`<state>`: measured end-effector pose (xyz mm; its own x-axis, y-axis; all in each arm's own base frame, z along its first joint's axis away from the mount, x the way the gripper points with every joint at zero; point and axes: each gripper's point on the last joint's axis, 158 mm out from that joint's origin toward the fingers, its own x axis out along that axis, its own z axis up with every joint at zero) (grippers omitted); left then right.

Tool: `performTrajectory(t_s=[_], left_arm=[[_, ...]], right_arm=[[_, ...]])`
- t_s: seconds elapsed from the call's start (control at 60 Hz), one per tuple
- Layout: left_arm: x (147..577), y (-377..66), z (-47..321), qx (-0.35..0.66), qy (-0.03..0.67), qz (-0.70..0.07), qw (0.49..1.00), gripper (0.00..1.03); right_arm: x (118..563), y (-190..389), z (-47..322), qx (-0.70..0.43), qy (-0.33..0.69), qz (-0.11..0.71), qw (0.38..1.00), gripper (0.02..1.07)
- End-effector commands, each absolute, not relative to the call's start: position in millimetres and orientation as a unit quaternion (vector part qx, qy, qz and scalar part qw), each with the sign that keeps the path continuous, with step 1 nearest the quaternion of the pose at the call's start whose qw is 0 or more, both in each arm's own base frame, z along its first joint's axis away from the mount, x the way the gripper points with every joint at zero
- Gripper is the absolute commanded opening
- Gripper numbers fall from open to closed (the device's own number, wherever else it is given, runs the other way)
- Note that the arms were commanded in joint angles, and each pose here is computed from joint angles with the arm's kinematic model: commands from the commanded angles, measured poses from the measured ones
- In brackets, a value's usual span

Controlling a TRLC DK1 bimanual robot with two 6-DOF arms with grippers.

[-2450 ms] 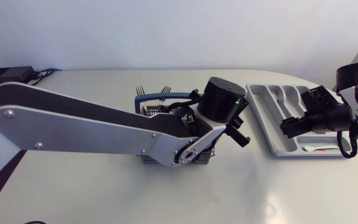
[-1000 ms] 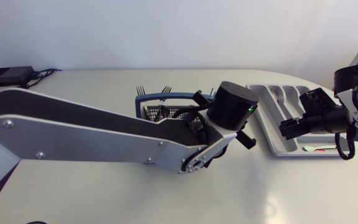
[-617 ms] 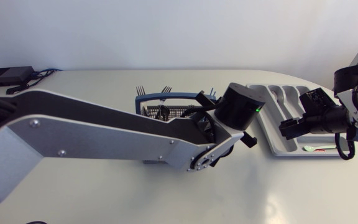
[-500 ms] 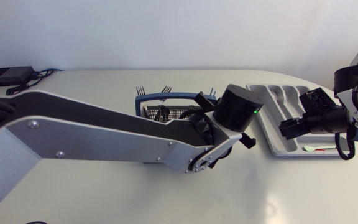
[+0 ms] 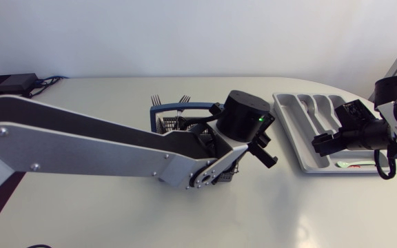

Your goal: Sort the cutlery from the basket into the organizer compartments.

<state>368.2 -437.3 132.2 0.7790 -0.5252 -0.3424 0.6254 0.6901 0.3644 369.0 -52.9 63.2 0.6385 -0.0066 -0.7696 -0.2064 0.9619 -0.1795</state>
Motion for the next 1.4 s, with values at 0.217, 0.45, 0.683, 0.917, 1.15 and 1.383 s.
performTrajectory(t_s=[0.217,0.45,0.683,0.917,1.15,1.383], left_arm=[[371,-436,140,0.217,0.098,-0.32,0.917,0.43],[354,-431,157,0.207,0.079,-0.329,0.918,0.43],[362,-427,169,0.198,0.068,-0.32,0.924,0.43],[379,-434,166,0.201,0.071,-0.31,0.927,0.43],[390,-439,155,0.206,0.09,-0.304,0.926,0.42],[390,-436,129,0.213,0.122,-0.302,0.921,0.29]], right_arm=[[361,-50,46,-0.127,0.431,0.067,0.891,0.88],[361,-50,46,-0.127,0.429,0.067,0.892,0.88],[360,-48,46,-0.125,0.429,0.067,0.892,0.88],[361,-47,47,-0.125,0.429,0.067,0.892,0.88],[360,-47,44,-0.125,0.431,0.069,0.891,0.88],[360,-47,42,-0.126,0.431,0.068,0.891,0.88]])
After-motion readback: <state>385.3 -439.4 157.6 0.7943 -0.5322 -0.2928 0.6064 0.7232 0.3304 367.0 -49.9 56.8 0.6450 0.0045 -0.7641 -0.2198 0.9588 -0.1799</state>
